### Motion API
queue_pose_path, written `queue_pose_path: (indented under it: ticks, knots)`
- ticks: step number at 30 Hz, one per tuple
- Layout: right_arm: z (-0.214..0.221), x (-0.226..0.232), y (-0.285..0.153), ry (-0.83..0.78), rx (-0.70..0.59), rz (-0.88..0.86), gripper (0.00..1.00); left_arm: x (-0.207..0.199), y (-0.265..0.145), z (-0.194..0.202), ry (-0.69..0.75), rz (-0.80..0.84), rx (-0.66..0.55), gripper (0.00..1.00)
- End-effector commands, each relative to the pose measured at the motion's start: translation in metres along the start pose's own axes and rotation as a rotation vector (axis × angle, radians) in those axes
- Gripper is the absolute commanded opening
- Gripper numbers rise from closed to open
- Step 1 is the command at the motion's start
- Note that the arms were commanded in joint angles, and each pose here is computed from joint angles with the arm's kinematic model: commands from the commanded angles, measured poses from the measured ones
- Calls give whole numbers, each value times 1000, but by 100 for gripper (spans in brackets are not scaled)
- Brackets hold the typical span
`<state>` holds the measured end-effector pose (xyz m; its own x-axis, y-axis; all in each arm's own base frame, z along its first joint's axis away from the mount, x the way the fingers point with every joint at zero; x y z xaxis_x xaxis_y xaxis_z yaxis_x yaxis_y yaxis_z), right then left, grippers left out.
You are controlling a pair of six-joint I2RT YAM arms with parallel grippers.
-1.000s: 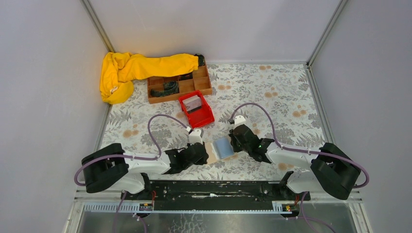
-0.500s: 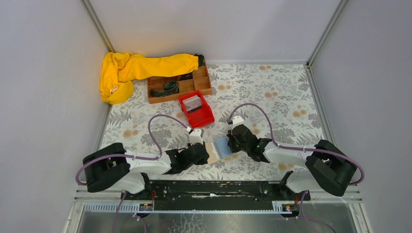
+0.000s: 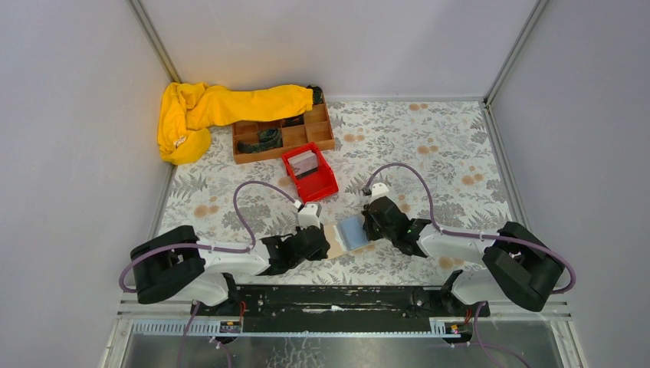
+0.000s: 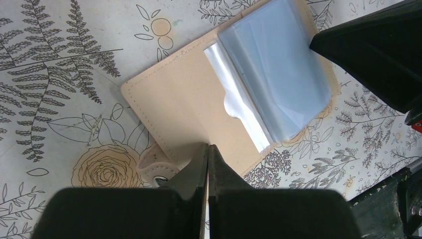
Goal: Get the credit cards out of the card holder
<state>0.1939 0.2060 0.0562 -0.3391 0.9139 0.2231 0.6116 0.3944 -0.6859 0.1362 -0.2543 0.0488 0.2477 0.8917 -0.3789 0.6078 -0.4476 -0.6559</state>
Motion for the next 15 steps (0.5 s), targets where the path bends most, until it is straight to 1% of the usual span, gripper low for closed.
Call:
queue_pose_path:
  ticks: [1,9,15]
  knots:
    - [5,-11,-2,9,6,49,0,1,2,-4,6,-11,-32,0]
    - [9,-9,-1,0,31,28,0,0,1,-5,8,-8,-34,0]
    - [9,4,-2,-3,44,-65,0,0,4,-4,9,-13,-34,0]
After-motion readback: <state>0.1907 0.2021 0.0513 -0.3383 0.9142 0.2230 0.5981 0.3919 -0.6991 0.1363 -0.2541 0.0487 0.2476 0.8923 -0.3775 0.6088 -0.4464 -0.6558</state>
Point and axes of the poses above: each gripper's point midway between its finger pads, its own y axis out along the fingers, its own x axis along the line the jaws close on, z = x × y, the point moved 5 cm from there along -y, back along the fingers, and after that the axes turned 4 degrees about y, right-handed, at the moved point
